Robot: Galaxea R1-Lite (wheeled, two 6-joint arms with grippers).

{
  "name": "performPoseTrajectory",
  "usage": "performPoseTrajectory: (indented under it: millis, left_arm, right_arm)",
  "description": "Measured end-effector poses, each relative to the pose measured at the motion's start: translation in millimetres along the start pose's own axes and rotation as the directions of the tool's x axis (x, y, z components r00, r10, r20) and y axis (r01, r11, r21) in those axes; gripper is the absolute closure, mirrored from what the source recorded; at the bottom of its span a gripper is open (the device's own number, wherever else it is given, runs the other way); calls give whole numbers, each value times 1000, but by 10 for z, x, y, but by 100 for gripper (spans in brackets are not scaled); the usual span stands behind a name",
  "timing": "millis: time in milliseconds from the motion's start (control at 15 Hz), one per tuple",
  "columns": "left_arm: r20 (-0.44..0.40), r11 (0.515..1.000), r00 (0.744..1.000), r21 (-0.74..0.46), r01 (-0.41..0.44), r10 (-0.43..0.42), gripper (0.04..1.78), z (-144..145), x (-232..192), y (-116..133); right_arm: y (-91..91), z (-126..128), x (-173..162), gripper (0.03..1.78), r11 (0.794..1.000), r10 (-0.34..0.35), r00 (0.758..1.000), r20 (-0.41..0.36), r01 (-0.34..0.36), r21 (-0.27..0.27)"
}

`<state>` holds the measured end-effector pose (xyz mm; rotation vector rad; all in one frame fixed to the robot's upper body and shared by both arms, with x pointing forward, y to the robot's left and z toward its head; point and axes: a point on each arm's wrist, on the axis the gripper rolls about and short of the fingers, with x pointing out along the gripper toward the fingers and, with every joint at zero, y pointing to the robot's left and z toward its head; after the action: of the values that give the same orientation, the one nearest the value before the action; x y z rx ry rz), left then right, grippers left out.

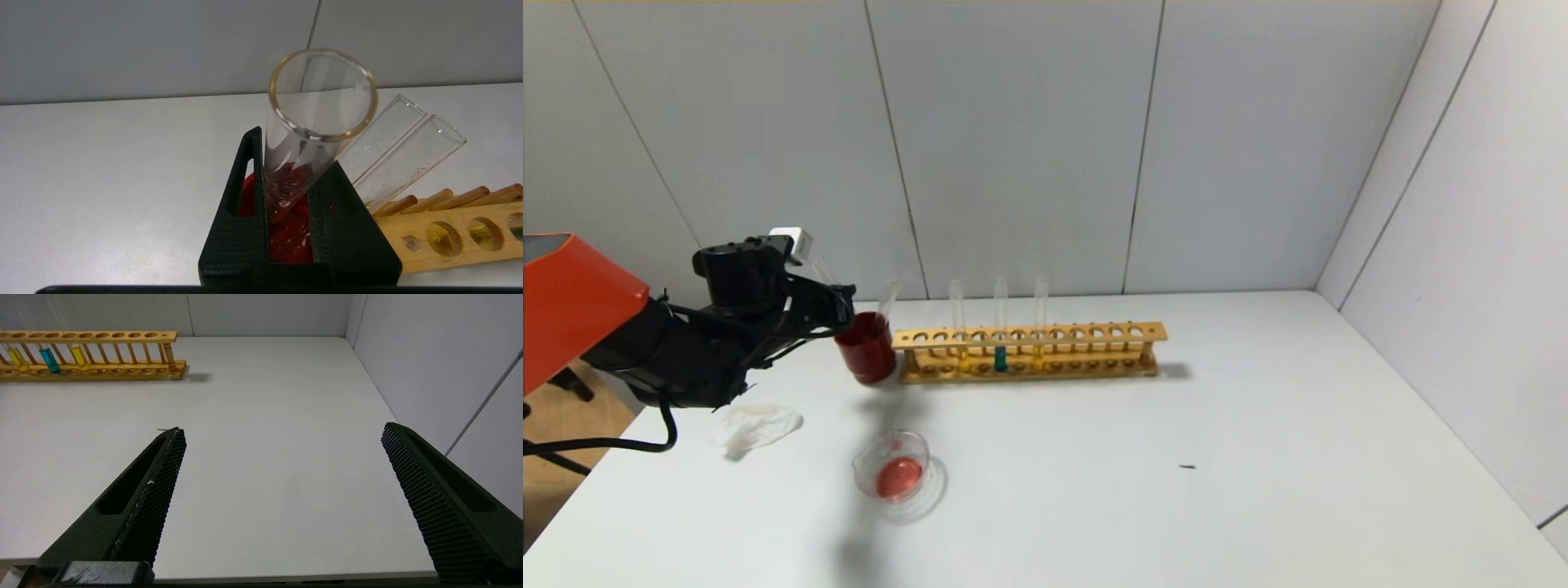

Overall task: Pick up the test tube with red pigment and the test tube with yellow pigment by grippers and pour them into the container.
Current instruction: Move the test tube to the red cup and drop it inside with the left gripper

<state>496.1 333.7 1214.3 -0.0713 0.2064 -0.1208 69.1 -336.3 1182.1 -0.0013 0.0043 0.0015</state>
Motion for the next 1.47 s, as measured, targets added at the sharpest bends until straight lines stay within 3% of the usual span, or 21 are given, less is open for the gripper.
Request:
performPoseTrajectory:
  millis: [1200,1467]
  left_arm:
    - [-22,998,1000,55,-5,6,149,-31,74,-1]
    - [-16,998,1000,59,1,0,128,-16,75,-33]
  right_arm:
    - [0,0,0,6,1000,0,1000,0,0,0]
    - [0,0,0,6,1000,0,1000,0,0,0]
